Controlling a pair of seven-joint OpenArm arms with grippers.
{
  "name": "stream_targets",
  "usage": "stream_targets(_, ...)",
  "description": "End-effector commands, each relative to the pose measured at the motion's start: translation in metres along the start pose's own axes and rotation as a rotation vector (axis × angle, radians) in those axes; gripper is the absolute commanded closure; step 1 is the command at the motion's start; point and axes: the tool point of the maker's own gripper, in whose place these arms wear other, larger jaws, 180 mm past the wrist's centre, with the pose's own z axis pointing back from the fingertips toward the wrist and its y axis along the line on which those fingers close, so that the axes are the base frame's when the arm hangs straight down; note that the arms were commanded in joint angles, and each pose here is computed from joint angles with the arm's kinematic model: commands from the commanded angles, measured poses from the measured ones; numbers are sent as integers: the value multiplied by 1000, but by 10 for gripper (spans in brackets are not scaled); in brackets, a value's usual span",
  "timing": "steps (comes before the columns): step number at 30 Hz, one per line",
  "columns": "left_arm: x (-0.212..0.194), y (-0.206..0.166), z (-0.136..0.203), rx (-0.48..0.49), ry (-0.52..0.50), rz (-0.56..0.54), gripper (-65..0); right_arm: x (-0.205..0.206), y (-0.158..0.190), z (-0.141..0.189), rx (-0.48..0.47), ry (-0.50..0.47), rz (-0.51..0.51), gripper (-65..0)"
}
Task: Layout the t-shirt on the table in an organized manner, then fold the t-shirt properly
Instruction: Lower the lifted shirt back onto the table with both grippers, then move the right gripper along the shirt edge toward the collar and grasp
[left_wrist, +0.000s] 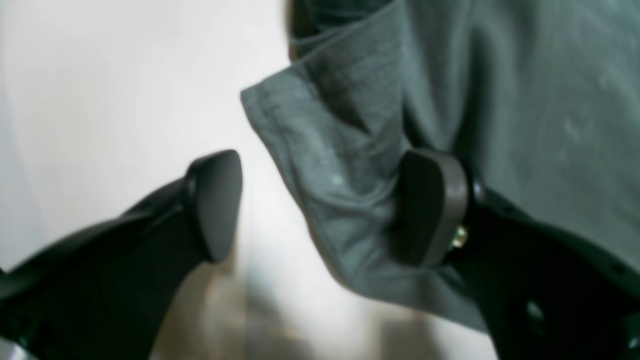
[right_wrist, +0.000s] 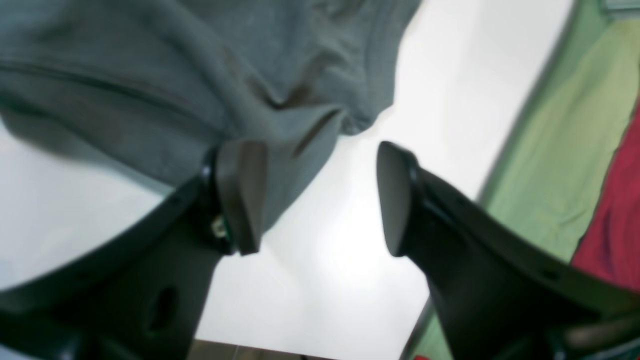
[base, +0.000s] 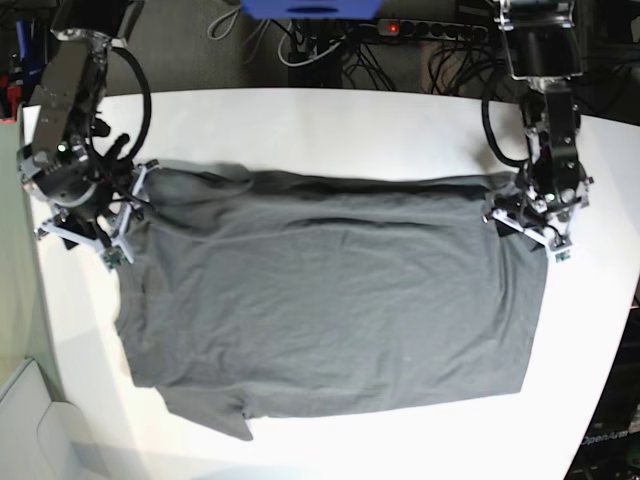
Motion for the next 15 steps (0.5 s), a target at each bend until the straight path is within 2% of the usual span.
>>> stream_targets(1, 3, 3, 5, 4, 16, 0, -471, 6, -8, 7, -31, -27, 11, -363)
stream_targets(10, 11, 17, 23, 33, 1, -28, -473, -7, 3, 10, -13, -5, 15, -362)
stream_targets(15, 12, 39, 24, 76, 4, -29, -472, -14, 13, 10, 8, 10, 5, -361)
